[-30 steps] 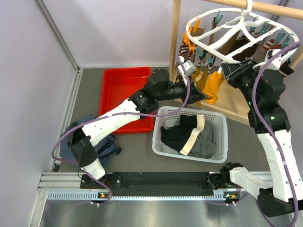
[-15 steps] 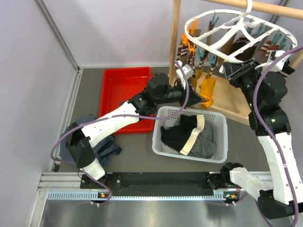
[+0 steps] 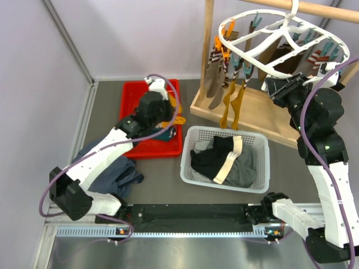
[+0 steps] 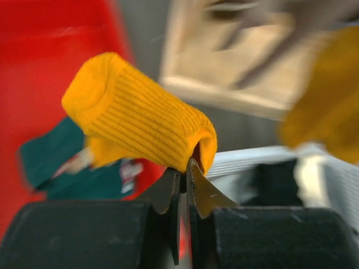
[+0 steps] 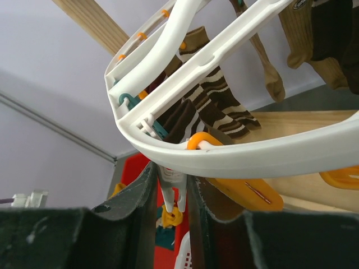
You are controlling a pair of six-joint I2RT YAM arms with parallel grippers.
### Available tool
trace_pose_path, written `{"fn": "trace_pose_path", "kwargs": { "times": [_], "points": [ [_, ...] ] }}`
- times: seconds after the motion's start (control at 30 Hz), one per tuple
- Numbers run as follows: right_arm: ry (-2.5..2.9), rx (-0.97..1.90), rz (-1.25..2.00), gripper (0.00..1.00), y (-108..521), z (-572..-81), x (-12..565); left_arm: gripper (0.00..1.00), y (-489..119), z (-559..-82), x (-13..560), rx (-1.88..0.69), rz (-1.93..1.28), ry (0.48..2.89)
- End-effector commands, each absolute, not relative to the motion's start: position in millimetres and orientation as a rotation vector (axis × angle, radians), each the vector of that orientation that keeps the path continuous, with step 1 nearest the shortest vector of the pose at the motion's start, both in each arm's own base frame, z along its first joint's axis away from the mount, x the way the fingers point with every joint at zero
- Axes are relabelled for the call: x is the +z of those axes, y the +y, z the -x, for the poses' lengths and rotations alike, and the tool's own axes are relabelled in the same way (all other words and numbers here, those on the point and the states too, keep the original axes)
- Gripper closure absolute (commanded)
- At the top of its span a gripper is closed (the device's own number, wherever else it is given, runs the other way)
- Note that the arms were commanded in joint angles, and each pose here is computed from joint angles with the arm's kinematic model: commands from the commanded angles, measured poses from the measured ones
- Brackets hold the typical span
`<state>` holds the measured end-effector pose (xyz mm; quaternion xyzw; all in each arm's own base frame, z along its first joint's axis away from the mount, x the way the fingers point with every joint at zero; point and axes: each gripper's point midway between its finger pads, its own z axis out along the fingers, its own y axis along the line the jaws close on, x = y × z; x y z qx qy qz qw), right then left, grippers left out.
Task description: Remove the socks clipped to the hanger
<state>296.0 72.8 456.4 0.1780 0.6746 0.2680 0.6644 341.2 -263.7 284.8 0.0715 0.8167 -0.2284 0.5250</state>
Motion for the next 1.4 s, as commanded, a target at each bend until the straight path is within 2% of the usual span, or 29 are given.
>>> {"fn": "trace_pose_path", "kwargs": {
  "times": [0.0, 0.13, 0.17, 0.23, 0.27, 0.37, 0.43, 0.53, 0.73, 0.9, 0.93, 1.03, 1.07, 1.2, 1.37],
  "points": [
    [1.459, 0.589, -0.359, 0.95, 67, -285, 481, 0.87, -193, -355, 207, -0.332, 0.042, 2.157],
    [1.451, 0.575, -0.353, 0.94, 65, -281, 483, 0.52, -174, -368, 170, -0.225, 0.132, 2.240],
    [1.451, 0.570, -0.350, 0.94, 65, -281, 483, 0.39, -164, -364, 160, -0.157, 0.158, 2.291],
    [1.450, 0.560, -0.352, 0.94, 63, -280, 484, 0.34, -160, -373, 165, -0.094, 0.192, 2.304],
    [1.454, 0.555, -0.347, 0.94, 63, -280, 484, 0.28, -162, -374, 167, -0.094, 0.181, 2.309],
    [1.452, 0.551, -0.344, 0.94, 62, -279, 485, 0.20, -181, -379, 190, -0.220, 0.101, 2.260],
    [1.451, 0.550, -0.343, 0.94, 62, -279, 485, 0.20, -205, -381, 197, -0.361, -0.002, 2.226],
    [1.452, 0.545, -0.338, 0.95, 62, -278, 485, 0.20, -217, -386, 189, -0.400, -0.049, 2.238],
    [1.443, 0.542, -0.332, 0.95, 61, -276, 489, 0.23, -250, -392, 168, -0.529, -0.190, 2.283],
    [1.437, 0.531, -0.328, 0.95, 59, -274, 493, 0.27, -260, -406, 164, -0.527, -0.210, 2.279],
    [1.437, 0.526, -0.331, 0.95, 58, -274, 493, 0.31, -260, -407, 161, -0.522, -0.220, 2.285],
    [1.436, 0.513, -0.333, 0.95, 56, -273, 493, 0.59, -254, -412, 153, -0.462, -0.193, 2.323],
    [1.436, 0.509, -0.332, 0.95, 56, -272, 493, 0.76, -247, -415, 154, -0.412, -0.162, 2.327],
    [1.431, 0.502, -0.330, 0.95, 54, -271, 494, 1.00, -225, -416, 158, -0.288, -0.084, 2.324],
    [1.440, 0.500, -0.324, 0.95, 55, -273, 491, 1.00, -175, -425, 156, -0.004, 0.114, 2.312]
  ]
}}
